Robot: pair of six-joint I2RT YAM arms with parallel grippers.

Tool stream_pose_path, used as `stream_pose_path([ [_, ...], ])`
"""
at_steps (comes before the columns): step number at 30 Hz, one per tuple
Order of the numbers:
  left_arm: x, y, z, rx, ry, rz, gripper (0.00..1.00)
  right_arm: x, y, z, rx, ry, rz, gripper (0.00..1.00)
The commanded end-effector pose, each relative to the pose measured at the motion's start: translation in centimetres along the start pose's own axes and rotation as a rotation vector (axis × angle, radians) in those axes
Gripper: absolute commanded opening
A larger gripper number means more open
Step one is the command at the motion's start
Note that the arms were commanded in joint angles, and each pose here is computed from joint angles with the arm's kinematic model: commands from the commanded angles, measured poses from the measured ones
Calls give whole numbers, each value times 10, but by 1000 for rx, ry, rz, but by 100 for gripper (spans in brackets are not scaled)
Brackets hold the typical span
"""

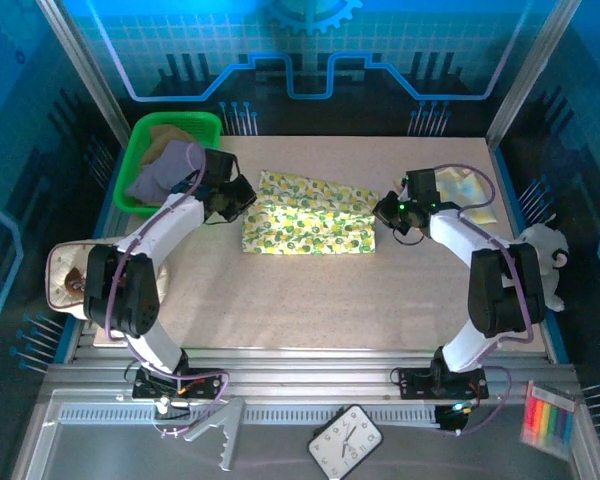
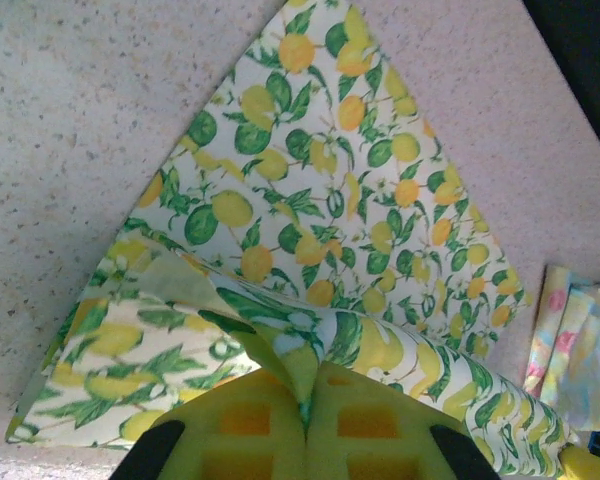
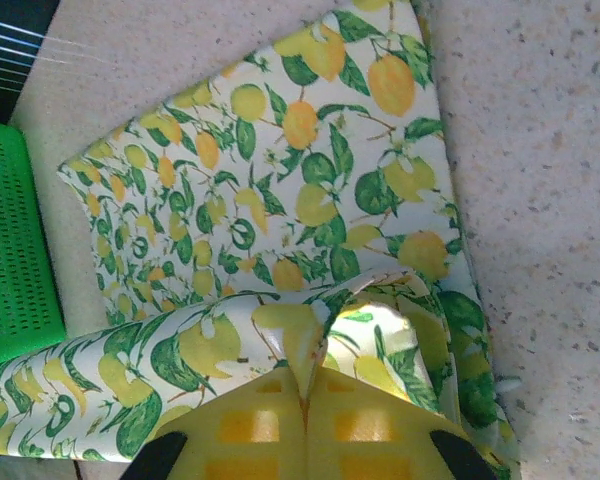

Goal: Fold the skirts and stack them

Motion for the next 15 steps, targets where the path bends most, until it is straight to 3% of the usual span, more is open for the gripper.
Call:
stream_pose_path([
  [1,-17,1,14,-14,5,-20,0,-13,10,-10,5,23,-1,0],
  [7,-26,33,61,-112,-25,12,0,-25,53,-28,43,60,42,0],
  [9,-27,34,64,-121,-28,4,0,-25,52,-28,50,56,30,0],
  [15,-38,-6,3,0,67,-105,0,-27,2,2,-31,37,-76,0],
])
Point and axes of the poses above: each hand's point on the last joint's axis, 136 mm out from that joint toward the fingers, its own x axis out along the fingers, its own z axis along the line the jaws close on, y = z × x, the point moved 2 cm from there along -x, back along the fingers, and after that the axes turned 8 degrees about -x, right-handed, at the moved point
